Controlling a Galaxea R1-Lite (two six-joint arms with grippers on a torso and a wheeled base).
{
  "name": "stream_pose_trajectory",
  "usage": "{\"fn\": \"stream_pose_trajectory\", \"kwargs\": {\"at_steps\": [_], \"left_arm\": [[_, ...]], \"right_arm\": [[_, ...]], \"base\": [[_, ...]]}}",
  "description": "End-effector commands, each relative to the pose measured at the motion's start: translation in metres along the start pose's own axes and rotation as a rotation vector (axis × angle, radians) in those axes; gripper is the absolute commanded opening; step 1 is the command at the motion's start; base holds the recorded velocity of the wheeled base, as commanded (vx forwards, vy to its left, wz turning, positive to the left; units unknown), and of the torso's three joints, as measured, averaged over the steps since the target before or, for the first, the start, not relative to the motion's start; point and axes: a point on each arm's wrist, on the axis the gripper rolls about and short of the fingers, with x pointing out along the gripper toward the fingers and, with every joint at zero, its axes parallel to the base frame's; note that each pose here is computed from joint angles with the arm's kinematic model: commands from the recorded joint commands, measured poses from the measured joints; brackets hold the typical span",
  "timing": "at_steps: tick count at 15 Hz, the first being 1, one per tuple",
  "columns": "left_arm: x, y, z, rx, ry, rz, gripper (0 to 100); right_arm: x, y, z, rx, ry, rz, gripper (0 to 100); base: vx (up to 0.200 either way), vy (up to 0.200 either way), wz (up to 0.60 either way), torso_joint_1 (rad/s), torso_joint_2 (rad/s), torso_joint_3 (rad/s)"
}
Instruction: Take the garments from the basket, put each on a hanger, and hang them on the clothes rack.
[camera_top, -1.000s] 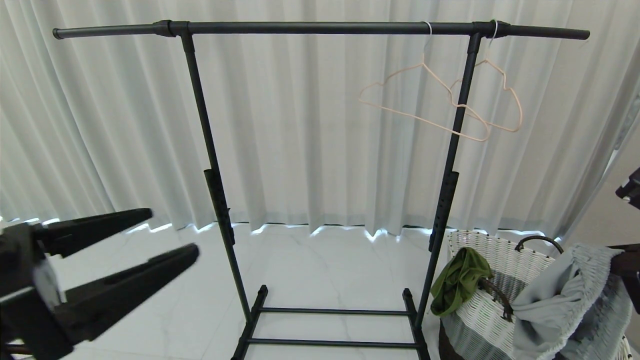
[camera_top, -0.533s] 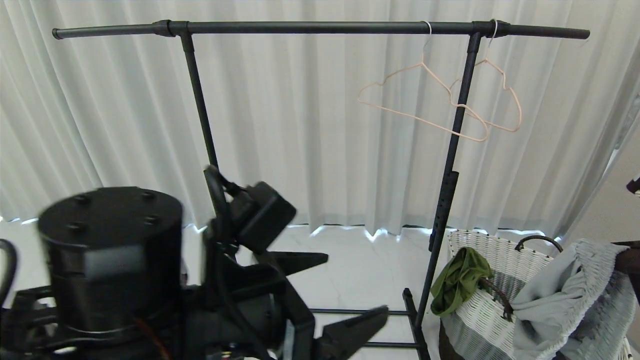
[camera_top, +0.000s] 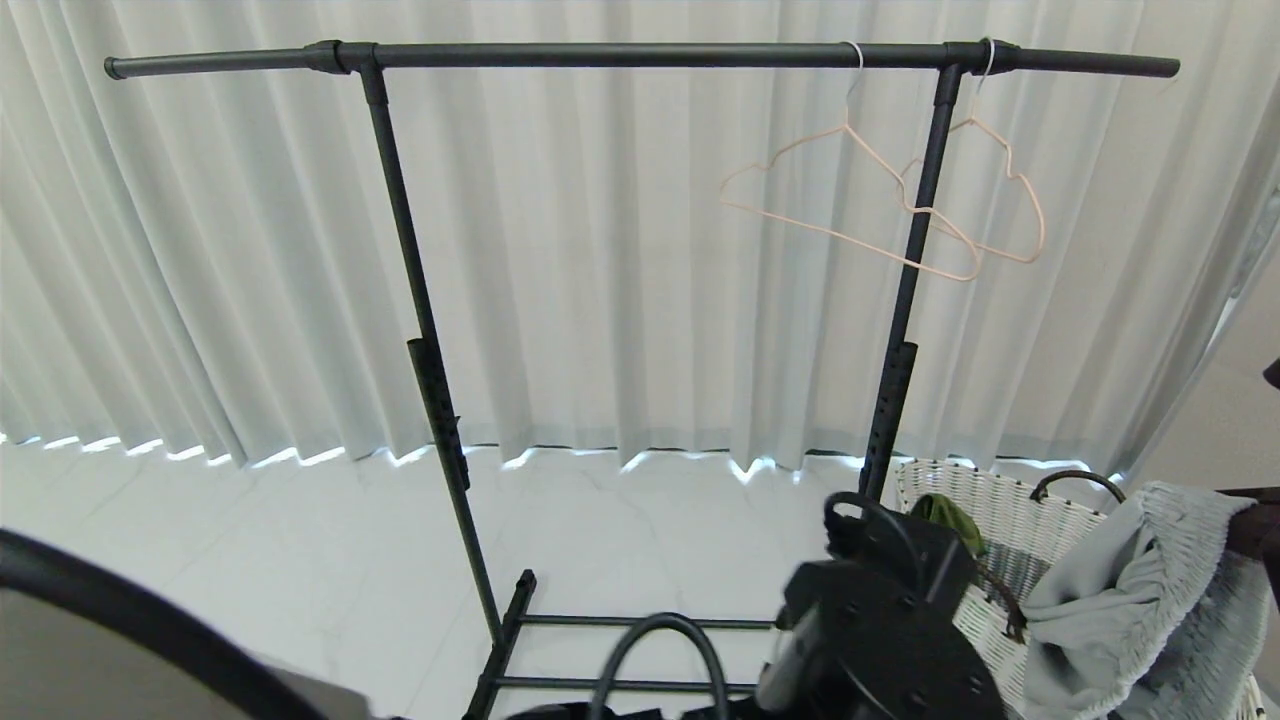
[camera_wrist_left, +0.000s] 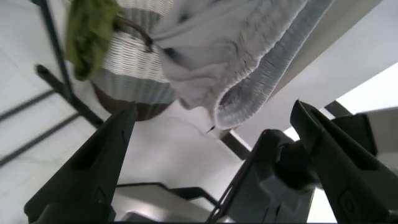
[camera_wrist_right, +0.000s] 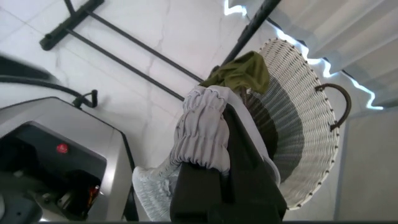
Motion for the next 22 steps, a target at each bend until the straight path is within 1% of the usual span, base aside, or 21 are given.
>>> {"fn": "stream_pose_trajectory", "kwargs": {"at_steps": [1,2,4,5,8,9,11,14,15,18,20,22], "left_arm": [[0.058,-0.004,-0.038,-0.017,0.066,0.016,100],[0.068,-0.001,-0.045,-0.028,0.078,0.024,100],[0.082,0.001,-0.053,-0.029,0.087,0.027,100],[0.085,0.002,-0.055,-0.028,0.089,0.028,100],[0.101,0.012,-0.068,-0.033,0.11,0.049,100],[0.106,0.016,-0.075,-0.061,0.122,0.059,100],[0.113,0.019,-0.083,-0.102,0.134,0.067,100],[0.119,0.022,-0.089,-0.11,0.144,0.07,100],[0.12,0.023,-0.09,-0.111,0.146,0.073,0],[0.12,0.027,-0.093,-0.115,0.158,0.084,0],[0.117,0.027,-0.094,-0.119,0.162,0.091,0],[0.111,0.023,-0.095,-0.108,0.158,0.113,0]], "right_arm": [[-0.005,0.002,-0.001,-0.007,-0.019,0.011,0],[-0.007,0.003,-0.001,-0.011,-0.024,0.019,0],[-0.008,0.006,-0.003,-0.018,-0.026,0.036,0],[-0.008,0.006,-0.003,-0.019,-0.028,0.037,0],[-0.01,0.006,-0.002,-0.021,-0.039,0.039,0],[-0.013,0.007,-0.003,-0.022,-0.046,0.041,0],[-0.015,0.007,-0.003,-0.024,-0.054,0.043,0],[-0.016,0.007,-0.002,-0.023,-0.06,0.042,0],[-0.018,0.007,-0.003,-0.025,-0.066,0.041,0],[-0.021,0.007,-0.004,-0.025,-0.063,0.042,0],[-0.02,0.007,-0.005,-0.023,-0.057,0.041,0],[-0.018,0.007,-0.006,-0.018,-0.048,0.039,0]], "base": [[0.0,0.0,0.0,0.0,0.0,0.0],[0.0,0.0,0.0,0.0,0.0,0.0],[0.0,0.0,0.0,0.0,0.0,0.0],[0.0,0.0,0.0,0.0,0.0,0.0],[0.0,0.0,0.0,0.0,0.0,0.0],[0.0,0.0,0.0,0.0,0.0,0.0],[0.0,0.0,0.0,0.0,0.0,0.0],[0.0,0.0,0.0,0.0,0.0,0.0],[0.0,0.0,0.0,0.0,0.0,0.0],[0.0,0.0,0.0,0.0,0.0,0.0],[0.0,0.0,0.0,0.0,0.0,0.0],[0.0,0.0,0.0,0.0,0.0,0.0]]}}
